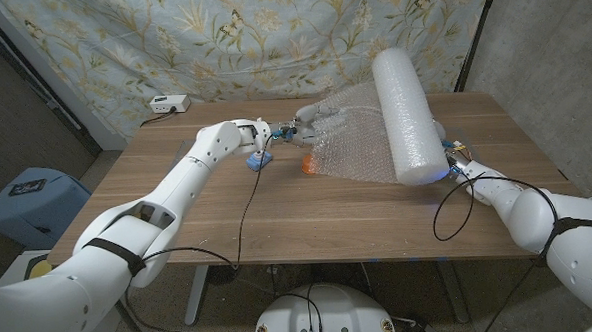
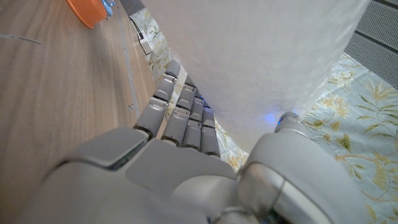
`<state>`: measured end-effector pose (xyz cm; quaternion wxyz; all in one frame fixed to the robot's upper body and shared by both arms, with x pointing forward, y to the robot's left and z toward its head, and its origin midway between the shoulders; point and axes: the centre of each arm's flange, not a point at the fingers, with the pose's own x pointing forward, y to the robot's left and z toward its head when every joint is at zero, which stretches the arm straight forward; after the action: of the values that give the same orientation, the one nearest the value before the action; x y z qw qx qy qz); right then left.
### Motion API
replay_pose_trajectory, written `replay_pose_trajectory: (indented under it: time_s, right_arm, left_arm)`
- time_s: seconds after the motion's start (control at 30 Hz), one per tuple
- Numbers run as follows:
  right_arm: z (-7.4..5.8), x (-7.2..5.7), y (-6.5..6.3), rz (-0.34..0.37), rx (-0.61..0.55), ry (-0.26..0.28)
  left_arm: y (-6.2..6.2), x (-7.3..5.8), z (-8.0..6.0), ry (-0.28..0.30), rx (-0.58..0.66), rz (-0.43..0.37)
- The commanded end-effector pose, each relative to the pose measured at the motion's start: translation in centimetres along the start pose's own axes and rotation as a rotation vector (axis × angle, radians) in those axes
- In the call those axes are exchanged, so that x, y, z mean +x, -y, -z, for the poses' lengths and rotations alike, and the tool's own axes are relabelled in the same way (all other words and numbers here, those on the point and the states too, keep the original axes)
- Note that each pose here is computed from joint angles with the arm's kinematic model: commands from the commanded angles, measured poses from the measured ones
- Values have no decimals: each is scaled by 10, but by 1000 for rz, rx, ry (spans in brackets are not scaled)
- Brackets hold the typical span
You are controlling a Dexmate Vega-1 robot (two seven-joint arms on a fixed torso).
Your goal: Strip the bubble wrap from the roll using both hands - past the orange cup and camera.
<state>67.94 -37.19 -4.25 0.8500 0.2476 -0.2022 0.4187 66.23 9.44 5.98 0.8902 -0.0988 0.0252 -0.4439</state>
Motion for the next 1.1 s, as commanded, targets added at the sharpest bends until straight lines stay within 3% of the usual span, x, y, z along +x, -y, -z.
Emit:
replay_pose_trajectory:
  time_s: [0.03, 0.73, 1.1]
  right_arm:
    - [-2, -4, 4, 21, 5, -18]
    - [-3, -10, 8, 47, 34, -40]
    - [-7, -12, 9, 54, 39, -44]
  left_arm:
    - [-1, -2, 2, 5, -11, -3]
    - [-2, -2, 5, 9, -39, -1]
    - [-7, -10, 2, 15, -46, -10]
